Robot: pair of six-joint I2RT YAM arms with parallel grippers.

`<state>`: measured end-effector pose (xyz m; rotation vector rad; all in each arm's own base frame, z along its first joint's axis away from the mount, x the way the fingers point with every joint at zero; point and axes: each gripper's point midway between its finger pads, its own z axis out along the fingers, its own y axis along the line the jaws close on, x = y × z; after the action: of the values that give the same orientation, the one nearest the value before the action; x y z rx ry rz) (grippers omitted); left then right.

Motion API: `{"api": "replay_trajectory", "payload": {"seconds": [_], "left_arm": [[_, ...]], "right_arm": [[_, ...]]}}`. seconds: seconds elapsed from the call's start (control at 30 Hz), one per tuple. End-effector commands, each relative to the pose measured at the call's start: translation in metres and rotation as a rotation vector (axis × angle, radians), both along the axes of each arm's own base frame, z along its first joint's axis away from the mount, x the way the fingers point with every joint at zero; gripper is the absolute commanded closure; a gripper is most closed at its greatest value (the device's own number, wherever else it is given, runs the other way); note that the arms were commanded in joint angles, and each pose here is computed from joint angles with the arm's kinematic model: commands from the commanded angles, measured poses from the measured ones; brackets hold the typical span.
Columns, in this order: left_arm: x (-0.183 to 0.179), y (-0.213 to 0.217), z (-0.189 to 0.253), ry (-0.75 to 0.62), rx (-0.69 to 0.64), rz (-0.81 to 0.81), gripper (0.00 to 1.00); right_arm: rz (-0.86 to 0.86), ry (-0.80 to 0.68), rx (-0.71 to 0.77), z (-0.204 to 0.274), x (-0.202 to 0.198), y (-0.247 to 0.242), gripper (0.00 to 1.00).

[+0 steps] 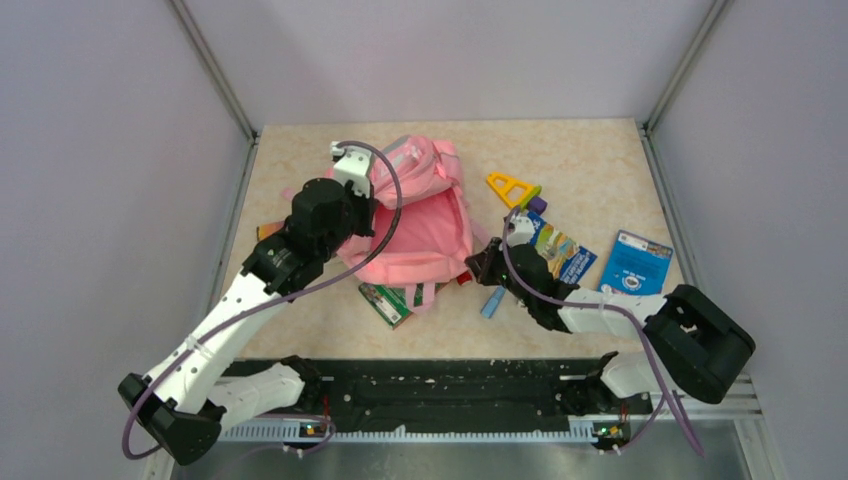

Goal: Pack the student bag
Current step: Unzip the student bag at the center of the board.

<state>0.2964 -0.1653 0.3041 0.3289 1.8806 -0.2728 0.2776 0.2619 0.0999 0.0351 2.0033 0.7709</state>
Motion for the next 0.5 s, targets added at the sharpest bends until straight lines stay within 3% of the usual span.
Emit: {"api": "replay_trajectory", "payload": {"seconds": [0.0,0.17,0.33,0.47], "left_arm": [[0.003,0.019,0.087,-0.246,-0.162,0.061,1.0],[0.017,0.041,0.055,-0.24,-0.107,0.182,1.0],[0.025,0.055,0.038,-0.204,-0.157,0.235,1.0],[0.031,0.058,0.031,-0.176,-0.218,0.239,1.0]], "right_arm": [[-0.078,0.006,-0.157,-0.021,0.021,-0.026,1.0],[-0.012,-0.072,-0.173,0.013,0.028,-0.017,1.0],[-0.021,-0.125,-0.221,0.05,0.026,-0.031,0.51],[-0.106,-0.136,-0.235,0.07,0.026,-0.064,0.25]]}}
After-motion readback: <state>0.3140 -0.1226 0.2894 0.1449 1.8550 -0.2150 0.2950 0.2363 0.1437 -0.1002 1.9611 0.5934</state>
